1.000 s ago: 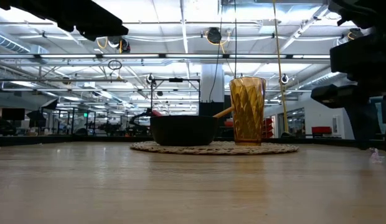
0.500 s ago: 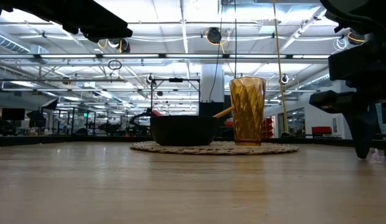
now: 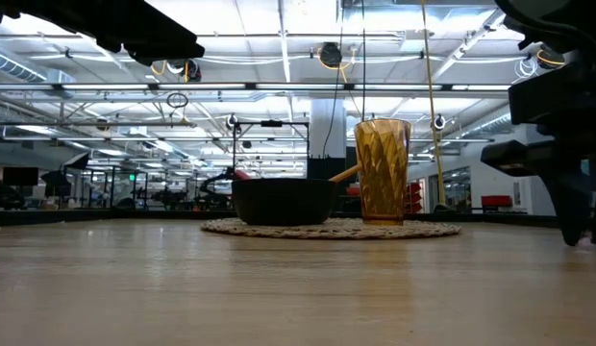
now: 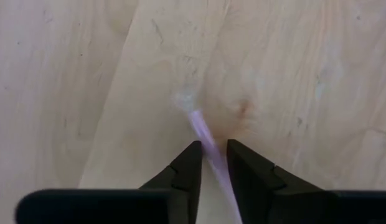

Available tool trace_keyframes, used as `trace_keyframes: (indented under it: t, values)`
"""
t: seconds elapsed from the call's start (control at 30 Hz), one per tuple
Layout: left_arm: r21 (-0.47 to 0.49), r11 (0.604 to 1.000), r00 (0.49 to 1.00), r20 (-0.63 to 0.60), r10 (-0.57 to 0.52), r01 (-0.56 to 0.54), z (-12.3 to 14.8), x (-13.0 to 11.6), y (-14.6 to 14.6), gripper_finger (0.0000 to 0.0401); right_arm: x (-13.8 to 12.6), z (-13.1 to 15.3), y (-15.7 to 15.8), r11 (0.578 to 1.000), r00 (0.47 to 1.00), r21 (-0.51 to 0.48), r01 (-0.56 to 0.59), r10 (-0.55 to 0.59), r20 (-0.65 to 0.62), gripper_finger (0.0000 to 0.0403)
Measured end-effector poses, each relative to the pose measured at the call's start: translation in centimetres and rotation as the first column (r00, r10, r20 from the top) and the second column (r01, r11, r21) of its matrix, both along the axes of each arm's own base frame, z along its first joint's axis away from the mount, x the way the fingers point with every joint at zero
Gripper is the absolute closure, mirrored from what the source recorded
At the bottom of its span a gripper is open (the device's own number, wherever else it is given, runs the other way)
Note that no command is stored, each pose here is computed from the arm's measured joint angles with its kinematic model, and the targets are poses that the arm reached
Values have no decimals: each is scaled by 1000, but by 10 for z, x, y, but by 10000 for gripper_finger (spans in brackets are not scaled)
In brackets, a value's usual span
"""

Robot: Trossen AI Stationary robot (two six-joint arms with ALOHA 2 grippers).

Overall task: Pick & Place Utensil
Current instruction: Put the pink straw into the brown cup on the brown mat

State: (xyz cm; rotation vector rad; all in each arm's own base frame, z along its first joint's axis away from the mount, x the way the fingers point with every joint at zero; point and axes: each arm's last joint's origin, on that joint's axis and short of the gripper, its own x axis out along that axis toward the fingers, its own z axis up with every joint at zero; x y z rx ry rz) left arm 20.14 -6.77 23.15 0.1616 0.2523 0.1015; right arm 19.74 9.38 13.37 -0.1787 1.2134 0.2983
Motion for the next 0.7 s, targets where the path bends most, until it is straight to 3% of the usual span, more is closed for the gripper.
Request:
trace_keyframes:
  t: [0.27, 0.53, 0.7]
  values:
    - [1, 1000, 1000, -2, 0, 0, 0, 0, 0, 215, 0, 0, 0, 1000, 1000, 9, 27, -27, -3, 376]
    - [1, 1000, 1000, -2, -1, 1, 0, 0, 0, 215, 2, 0, 1, 999, 999, 18, 35, -36, 17, 390]
    - [7, 1000, 1000, -4, -2, 2, 0, 0, 0, 215, 7, 6, 0, 998, 993, 29, 53, -56, 103, 391]
